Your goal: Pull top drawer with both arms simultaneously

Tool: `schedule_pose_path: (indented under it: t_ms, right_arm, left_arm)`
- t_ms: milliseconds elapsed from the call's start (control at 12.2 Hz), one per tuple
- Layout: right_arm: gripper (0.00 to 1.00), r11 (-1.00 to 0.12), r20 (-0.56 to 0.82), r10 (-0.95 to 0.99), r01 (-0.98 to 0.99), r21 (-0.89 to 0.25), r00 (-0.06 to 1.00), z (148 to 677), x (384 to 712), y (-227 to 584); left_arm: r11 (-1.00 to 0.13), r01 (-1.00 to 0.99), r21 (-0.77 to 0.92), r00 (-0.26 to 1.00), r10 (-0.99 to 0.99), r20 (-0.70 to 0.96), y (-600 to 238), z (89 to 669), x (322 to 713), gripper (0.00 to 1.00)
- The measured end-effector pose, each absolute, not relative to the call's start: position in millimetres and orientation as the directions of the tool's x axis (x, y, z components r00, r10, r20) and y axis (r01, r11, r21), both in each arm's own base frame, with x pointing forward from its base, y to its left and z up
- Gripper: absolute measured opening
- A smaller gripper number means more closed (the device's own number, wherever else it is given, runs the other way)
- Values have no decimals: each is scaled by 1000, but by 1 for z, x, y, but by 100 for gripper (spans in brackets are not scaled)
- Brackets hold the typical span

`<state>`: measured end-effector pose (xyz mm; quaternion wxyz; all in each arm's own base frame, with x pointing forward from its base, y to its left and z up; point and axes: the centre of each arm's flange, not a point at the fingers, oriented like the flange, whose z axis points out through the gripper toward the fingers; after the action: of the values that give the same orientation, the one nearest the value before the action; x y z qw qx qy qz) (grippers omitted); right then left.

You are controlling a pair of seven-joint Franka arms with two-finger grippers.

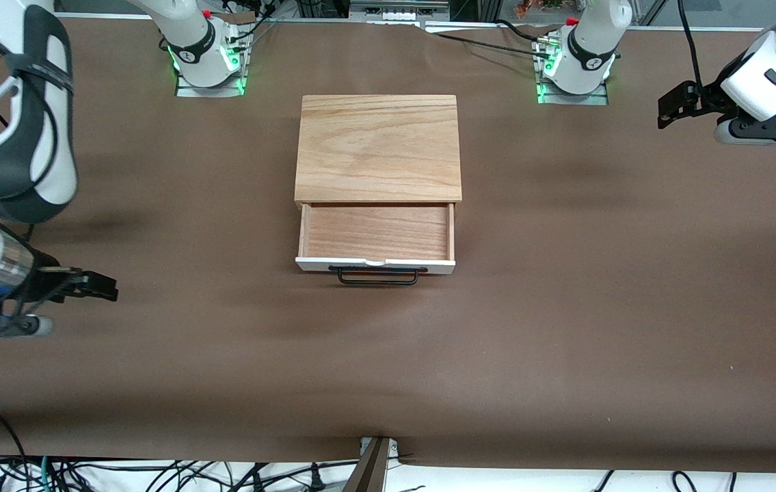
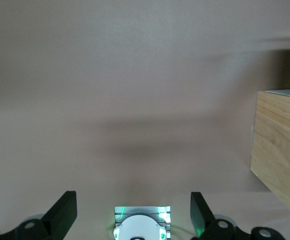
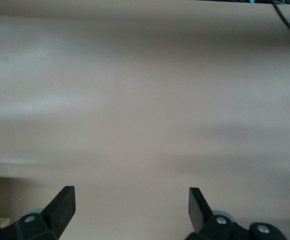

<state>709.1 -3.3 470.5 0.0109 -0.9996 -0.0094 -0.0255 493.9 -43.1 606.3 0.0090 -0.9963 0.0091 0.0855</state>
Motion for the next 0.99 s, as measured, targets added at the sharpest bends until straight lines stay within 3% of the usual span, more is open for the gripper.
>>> schedule_pose_path:
  t_ms: [986]
  right_arm:
    - [100, -999, 63, 36, 35, 22, 997, 538, 649, -35]
  left_arm:
    - [-1000, -12, -18, 986, -9, -164, -45, 607, 494, 100]
